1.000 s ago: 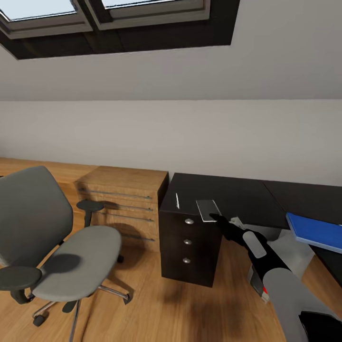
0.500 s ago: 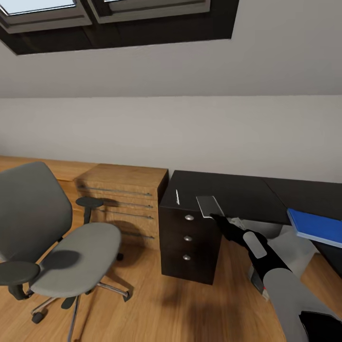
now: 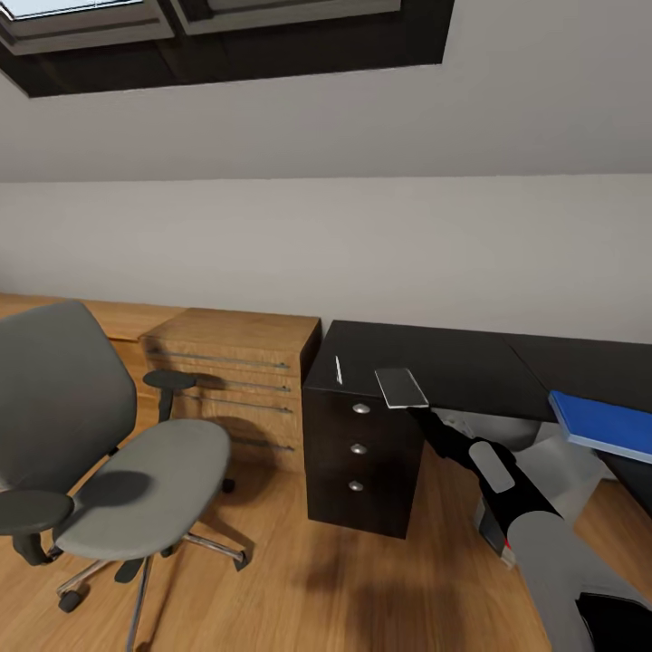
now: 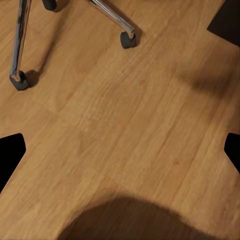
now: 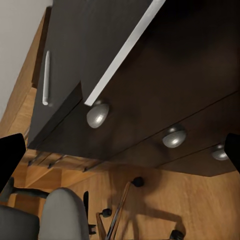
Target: In the bedroom, organize the workspace by keeping the computer under the desk, ensuring the monitor is on the desk, placing the keyboard on the desk next to the monitor, placing the mouse on the desk next to the keyboard, moving the folder from the swivel chair onto the desk next to the mouse, stacking the notebook on top of the folder with the pen on top of the notebook, and positioning the swivel chair next to the desk.
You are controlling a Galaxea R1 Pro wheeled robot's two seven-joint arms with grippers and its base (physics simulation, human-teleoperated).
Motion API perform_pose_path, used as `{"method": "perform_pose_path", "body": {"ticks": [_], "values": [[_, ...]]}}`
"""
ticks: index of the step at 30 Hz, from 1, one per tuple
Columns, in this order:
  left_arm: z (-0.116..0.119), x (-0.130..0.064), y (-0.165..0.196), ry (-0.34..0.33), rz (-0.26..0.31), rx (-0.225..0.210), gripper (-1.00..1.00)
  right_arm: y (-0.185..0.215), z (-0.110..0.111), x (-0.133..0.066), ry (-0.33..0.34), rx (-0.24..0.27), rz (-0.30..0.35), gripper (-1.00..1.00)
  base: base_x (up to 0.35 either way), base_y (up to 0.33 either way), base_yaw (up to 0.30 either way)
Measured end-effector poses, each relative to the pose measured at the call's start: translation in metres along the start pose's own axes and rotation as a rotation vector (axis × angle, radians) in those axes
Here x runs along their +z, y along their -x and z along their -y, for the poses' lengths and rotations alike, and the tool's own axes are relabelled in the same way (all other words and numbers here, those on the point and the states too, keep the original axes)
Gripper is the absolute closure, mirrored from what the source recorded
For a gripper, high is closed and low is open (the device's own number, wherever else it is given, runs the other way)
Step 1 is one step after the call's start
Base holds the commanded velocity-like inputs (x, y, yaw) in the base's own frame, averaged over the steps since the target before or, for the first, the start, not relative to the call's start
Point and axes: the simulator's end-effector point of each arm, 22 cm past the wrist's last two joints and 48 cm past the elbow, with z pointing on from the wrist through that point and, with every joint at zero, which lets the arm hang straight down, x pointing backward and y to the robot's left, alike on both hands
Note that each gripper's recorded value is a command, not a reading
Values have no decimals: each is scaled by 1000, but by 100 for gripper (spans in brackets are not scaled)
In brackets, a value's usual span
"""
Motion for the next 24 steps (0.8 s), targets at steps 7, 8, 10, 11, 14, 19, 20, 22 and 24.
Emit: {"method": "perform_pose_path", "body": {"ticks": [7,8,10,11,14,19,20,22,24], "values": [[-1,6,-8,3,-1,0,-100,-1,10,2,-3,-1,13,-100,0,0,0],[-2,8,-10,3,-1,0,-100,-2,11,2,-3,0,14,-100,0,0,0],[-2,10,-13,2,-1,0,-100,-3,15,3,-3,2,17,-100,0,0,0],[-2,12,-15,2,-1,0,-100,-4,17,4,-3,3,17,-100,0,0,0],[-3,15,-20,2,-1,1,-100,-6,22,5,-3,6,20,-100,0,0,0],[-3,18,-23,1,-1,1,-100,-8,26,6,-3,7,20,-100,0,0,0],[-3,18,-23,0,-1,1,-100,-8,26,6,-4,7,20,-100,0,0,0],[-3,18,-23,0,-1,1,-100,-8,26,6,-3,7,21,-100,0,0,0],[-4,19,-23,1,-2,1,-100,-9,26,6,-3,7,20,-100,8,0,0]]}}
